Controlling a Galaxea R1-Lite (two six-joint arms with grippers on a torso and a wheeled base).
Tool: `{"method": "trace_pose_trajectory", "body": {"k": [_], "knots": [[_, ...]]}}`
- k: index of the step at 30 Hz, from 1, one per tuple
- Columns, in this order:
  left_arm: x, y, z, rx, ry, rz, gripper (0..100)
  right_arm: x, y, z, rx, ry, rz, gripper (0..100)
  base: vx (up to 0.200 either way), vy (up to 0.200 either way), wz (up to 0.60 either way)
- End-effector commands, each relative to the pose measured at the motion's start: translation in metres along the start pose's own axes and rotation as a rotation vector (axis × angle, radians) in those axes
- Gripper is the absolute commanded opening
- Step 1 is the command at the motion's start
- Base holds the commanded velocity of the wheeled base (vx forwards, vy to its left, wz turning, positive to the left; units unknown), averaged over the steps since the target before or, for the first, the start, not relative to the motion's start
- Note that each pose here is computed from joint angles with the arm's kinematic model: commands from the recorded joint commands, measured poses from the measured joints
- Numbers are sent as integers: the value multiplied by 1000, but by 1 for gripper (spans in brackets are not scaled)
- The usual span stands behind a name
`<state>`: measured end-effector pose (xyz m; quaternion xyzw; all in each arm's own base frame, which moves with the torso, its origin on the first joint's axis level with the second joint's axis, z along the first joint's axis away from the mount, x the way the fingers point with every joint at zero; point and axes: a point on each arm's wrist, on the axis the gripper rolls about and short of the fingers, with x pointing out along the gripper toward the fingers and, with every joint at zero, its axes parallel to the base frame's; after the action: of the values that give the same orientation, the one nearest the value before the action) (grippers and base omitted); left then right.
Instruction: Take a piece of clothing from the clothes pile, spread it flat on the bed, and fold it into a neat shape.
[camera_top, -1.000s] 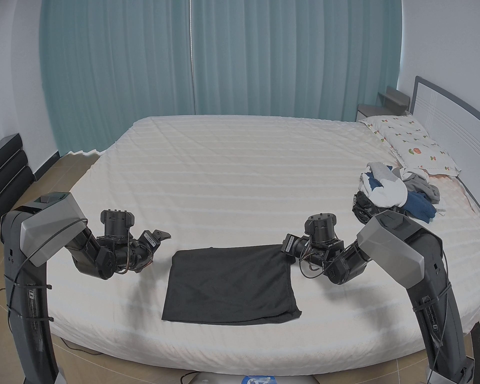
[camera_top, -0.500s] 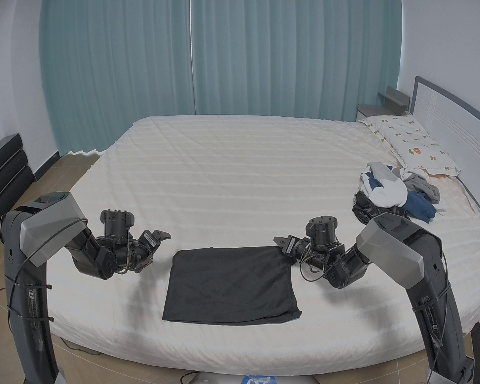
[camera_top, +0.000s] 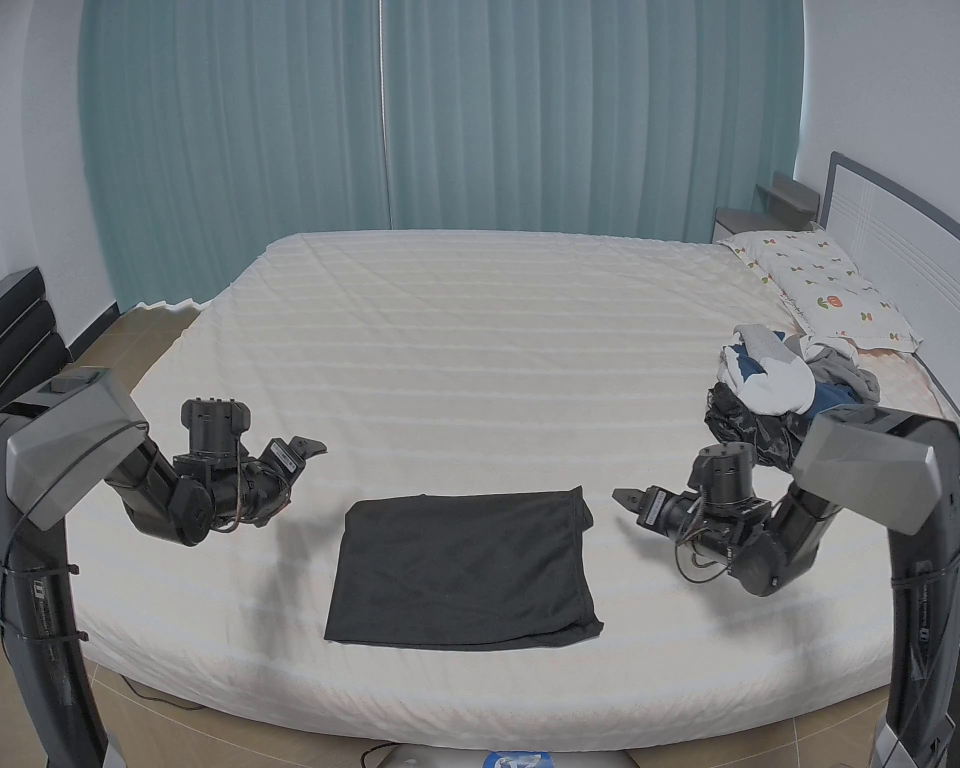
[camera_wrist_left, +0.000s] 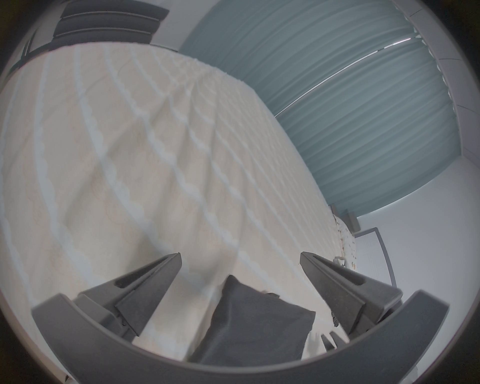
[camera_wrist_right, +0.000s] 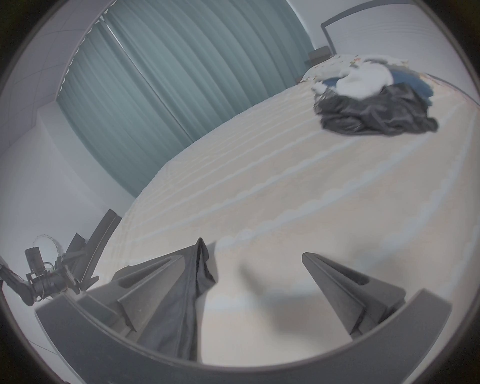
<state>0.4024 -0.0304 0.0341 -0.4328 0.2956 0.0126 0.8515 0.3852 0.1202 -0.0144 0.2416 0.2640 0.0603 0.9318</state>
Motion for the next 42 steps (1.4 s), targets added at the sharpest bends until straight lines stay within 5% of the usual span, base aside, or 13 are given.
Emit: {"method": "trace_pose_trajectory", "body": {"k": [1, 10, 16, 21, 34, 42], "knots": [[-91, -46, 33, 56, -190, -79, 100, -145, 0, 48, 28, -194, 44, 100, 0, 0, 0], [-211, -47, 14, 179, -362, -113, 100, -263, -1, 38, -47, -321, 107, 100, 0, 0, 0], [-293, -30, -24, 347, -516, -129, 100, -335, -14, 12, -193, -437, 125, 100, 0, 0, 0], [-337, -15, -50, 426, -645, -154, 100, -373, -28, -15, -208, -414, 104, 100, 0, 0, 0], [-381, 40, -108, 495, -755, -97, 100, -415, -66, -82, -310, -433, 40, 100, 0, 0, 0], [-398, 74, -142, 602, -840, -51, 100, -417, -66, -85, -384, -462, -47, 100, 0, 0, 0]]}}
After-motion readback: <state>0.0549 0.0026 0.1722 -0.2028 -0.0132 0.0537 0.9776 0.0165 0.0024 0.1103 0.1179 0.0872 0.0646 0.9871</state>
